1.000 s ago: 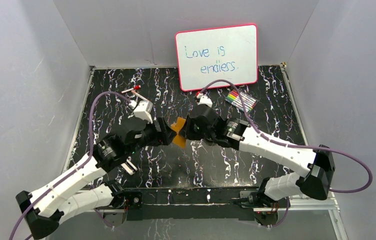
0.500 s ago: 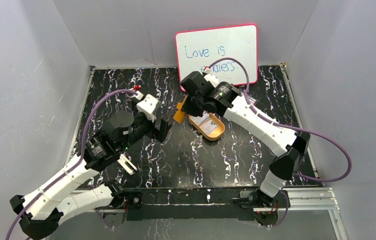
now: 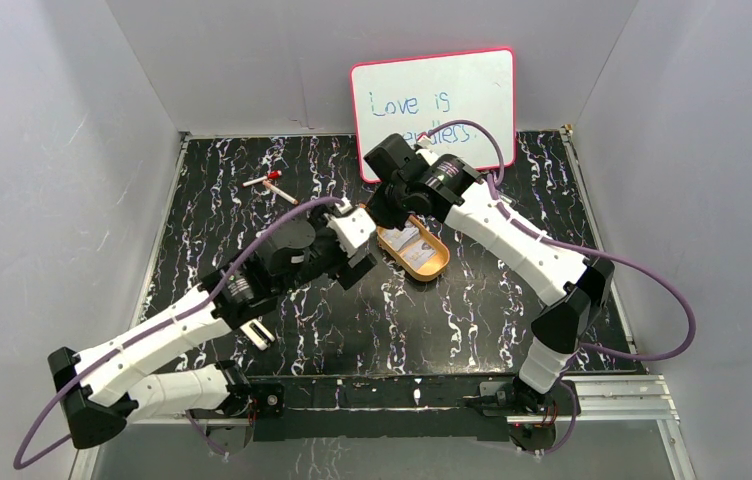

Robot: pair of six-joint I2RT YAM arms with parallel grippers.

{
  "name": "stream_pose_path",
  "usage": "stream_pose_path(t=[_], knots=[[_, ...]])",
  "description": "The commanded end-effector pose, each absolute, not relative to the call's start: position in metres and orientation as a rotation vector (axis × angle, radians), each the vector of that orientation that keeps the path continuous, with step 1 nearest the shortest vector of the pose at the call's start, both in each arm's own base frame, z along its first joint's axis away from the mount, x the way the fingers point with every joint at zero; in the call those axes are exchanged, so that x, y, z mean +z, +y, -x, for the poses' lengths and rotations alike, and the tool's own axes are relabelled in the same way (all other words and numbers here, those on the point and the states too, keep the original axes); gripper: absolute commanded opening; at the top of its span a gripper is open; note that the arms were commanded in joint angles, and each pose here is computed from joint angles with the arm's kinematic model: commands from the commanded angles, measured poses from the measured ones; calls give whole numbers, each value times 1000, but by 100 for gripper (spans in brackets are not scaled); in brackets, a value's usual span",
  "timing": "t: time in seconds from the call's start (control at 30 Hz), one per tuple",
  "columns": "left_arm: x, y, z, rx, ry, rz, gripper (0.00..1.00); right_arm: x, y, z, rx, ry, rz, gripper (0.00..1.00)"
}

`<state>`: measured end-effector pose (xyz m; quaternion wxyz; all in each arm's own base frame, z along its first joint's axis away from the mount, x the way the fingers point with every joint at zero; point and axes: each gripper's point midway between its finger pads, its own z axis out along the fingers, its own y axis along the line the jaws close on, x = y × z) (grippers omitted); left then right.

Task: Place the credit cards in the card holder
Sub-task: Close the card holder at the center of the board.

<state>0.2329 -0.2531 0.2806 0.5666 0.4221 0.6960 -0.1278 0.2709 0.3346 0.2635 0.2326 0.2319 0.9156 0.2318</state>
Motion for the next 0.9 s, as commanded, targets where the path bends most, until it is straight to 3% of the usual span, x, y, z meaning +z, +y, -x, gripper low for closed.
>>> stream_pose_path(t=[0.0,0.3,0.53,0.7,0.8,0.87], knots=[[297,-269,-235,-194,1493,-1096,85,291,339,-276,724,2460,-687,0],[289,-267,-267,56,1487,-1040,68,291,341,-274,757,2466,-694,0],[284,-264,-277,137,1484,-1020,35,292,341,-273,775,2463,-693,0],[281,-259,-279,171,1484,-1018,36,292,341,-273,785,2465,-691,0],[280,-257,-280,185,1491,-1014,49,293,341,-274,791,2462,-694,0],[278,-256,-280,193,1497,-1015,52,295,342,-274,799,2460,-695,0]])
